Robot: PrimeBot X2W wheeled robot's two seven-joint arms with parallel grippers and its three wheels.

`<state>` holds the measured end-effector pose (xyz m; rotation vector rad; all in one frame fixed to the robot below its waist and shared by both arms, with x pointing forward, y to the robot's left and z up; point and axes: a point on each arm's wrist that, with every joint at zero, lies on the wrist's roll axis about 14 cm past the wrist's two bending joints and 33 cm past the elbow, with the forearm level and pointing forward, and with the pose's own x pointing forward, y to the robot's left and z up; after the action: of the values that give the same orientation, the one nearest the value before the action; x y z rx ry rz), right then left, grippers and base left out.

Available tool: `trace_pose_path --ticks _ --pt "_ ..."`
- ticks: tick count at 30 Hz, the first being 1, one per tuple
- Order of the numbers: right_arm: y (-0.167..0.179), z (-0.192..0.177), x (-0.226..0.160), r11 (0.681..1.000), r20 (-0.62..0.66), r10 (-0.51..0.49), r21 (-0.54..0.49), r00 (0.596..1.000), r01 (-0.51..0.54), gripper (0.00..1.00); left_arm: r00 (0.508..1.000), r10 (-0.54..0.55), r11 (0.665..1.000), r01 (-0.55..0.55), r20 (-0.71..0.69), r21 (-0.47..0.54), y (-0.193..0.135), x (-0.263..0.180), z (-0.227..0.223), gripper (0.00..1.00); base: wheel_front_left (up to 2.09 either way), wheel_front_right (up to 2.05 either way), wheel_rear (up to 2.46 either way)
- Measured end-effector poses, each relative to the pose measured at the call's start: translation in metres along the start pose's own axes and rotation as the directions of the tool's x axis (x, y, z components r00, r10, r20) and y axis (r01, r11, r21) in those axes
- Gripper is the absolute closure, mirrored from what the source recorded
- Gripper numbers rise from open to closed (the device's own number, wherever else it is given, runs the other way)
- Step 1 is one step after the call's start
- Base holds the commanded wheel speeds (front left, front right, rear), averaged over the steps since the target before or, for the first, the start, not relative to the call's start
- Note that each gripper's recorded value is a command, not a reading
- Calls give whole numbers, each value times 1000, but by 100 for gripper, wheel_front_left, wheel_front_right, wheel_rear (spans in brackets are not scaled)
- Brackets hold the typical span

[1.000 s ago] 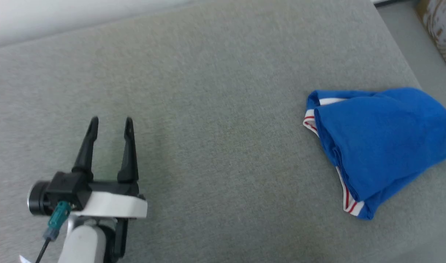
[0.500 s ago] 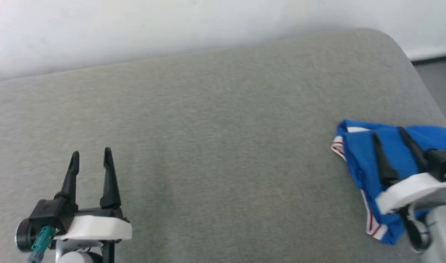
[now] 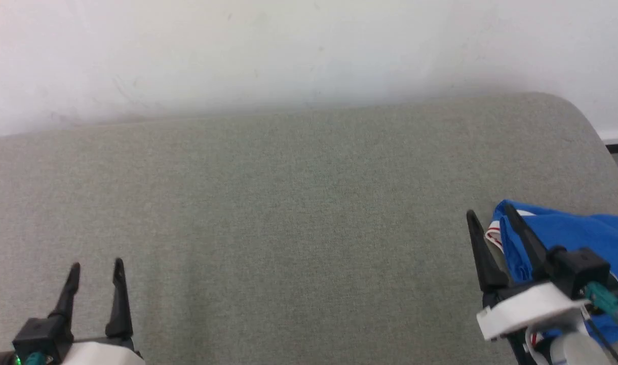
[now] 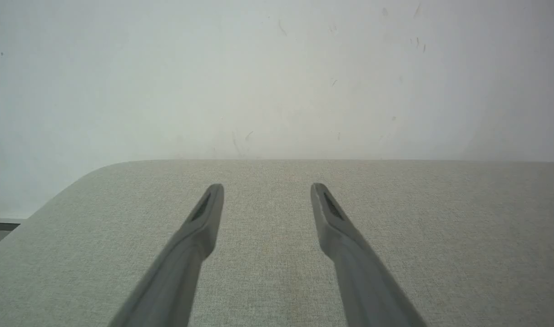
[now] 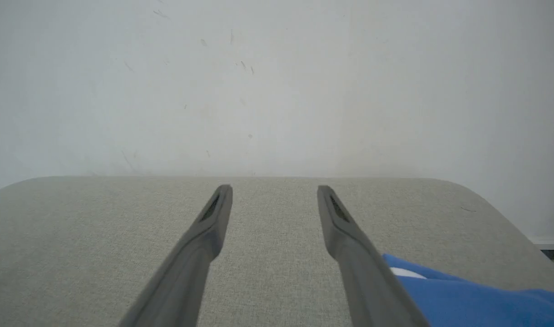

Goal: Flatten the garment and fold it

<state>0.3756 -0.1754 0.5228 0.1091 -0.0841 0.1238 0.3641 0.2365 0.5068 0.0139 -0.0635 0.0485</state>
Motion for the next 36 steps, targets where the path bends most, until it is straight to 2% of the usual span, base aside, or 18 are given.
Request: trace_pose_path --ticks 9,20,21,36 --pt "4 -2 -34 999 -38 -27 -42 999 25 0 999 -13 1000 12 -46 -24 1 -27 -13 0 0 0 0" --pt "12 4 -39 997 -39 -16 -75 999 13 0 999 -3 999 1 -54 -43 -2 -38 -16 0 0 0 0" --pt "12 3 -39 997 -40 -16 -74 999 13 100 998 -2 999 0 -55 -43 -2 -38 -16 100 0 0 0" --pt "13 1 -38 997 -53 -14 -75 999 10 100 997 -7 999 4 -76 -42 -5 -39 -19 100 0 0 0"
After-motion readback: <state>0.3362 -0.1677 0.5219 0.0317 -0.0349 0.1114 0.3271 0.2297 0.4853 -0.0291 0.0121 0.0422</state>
